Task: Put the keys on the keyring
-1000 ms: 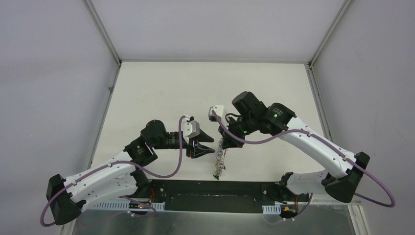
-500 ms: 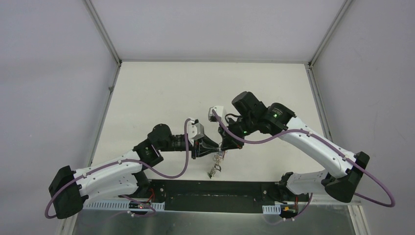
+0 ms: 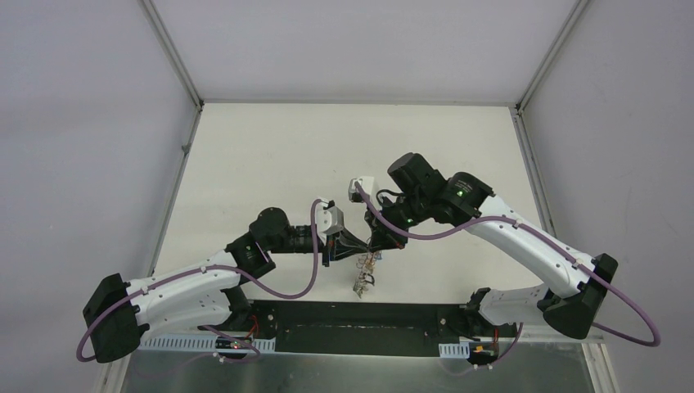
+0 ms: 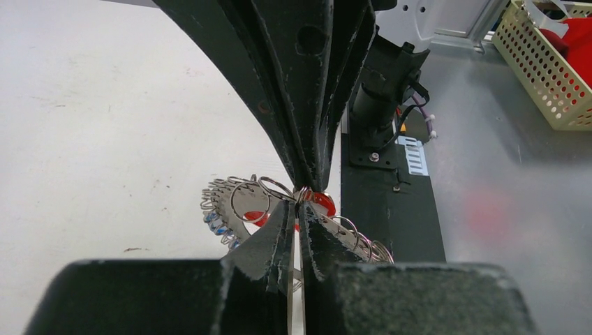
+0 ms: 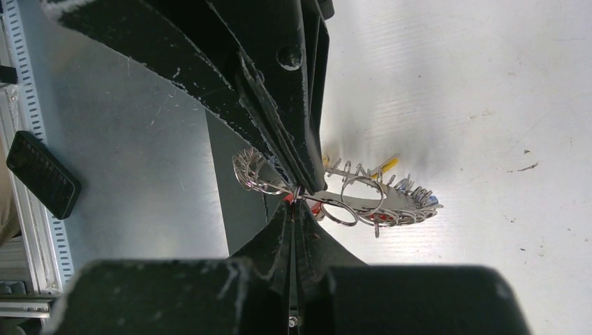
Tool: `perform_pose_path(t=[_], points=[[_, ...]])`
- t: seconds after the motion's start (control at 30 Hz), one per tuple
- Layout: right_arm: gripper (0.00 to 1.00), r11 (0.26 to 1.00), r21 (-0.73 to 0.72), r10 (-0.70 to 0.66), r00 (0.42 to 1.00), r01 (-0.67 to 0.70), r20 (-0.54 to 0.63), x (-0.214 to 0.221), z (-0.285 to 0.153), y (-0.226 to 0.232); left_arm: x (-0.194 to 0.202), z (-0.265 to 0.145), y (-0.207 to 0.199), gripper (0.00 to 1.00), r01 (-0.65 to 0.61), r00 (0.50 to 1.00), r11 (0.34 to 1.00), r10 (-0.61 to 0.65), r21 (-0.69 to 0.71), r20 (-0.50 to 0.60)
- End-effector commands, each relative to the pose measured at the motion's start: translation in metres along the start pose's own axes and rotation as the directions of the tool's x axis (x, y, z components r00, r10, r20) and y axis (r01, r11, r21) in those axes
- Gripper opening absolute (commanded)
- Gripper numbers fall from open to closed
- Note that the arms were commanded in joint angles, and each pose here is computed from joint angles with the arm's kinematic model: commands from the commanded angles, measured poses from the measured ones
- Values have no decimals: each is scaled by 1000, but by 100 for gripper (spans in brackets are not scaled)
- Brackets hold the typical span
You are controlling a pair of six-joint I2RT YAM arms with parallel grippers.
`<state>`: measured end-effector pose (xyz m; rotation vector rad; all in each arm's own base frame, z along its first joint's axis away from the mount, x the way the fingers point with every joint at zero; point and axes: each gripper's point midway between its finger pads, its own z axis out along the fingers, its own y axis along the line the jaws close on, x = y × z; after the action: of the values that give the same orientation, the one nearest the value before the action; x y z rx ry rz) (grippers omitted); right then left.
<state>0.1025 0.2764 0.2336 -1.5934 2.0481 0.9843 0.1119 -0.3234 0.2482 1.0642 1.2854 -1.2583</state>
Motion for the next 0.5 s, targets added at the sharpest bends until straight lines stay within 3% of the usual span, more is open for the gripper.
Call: perform_pose_path(t=[0.0,0.13,0.2,0.27,0.4,0.47], points=[[0,1000,-21,-19,997,21,74,-18,-2,4,-19,4,-10,0,-35,998,998,32,49,60],[0,1000,9,-25,996,25,85,-19,-2,-1,-19,3,-12,0,-26,998,998,22,55,62],[5,999,44,-35,994,30,106,-21,-5,-6,-23,0,-12,0,-30,996,999,26,44,86],[16,996,80,-38,990,28,138,-22,-9,-10,-27,-4,-12,0,-33,992,999,29,28,120],[50,991,132,-47,967,14,250,-28,-19,-17,-43,-15,-13,0,-46,978,999,47,-8,205],[56,992,119,-72,943,35,325,-32,-24,-12,-52,-19,-15,0,-51,969,999,54,-16,240]])
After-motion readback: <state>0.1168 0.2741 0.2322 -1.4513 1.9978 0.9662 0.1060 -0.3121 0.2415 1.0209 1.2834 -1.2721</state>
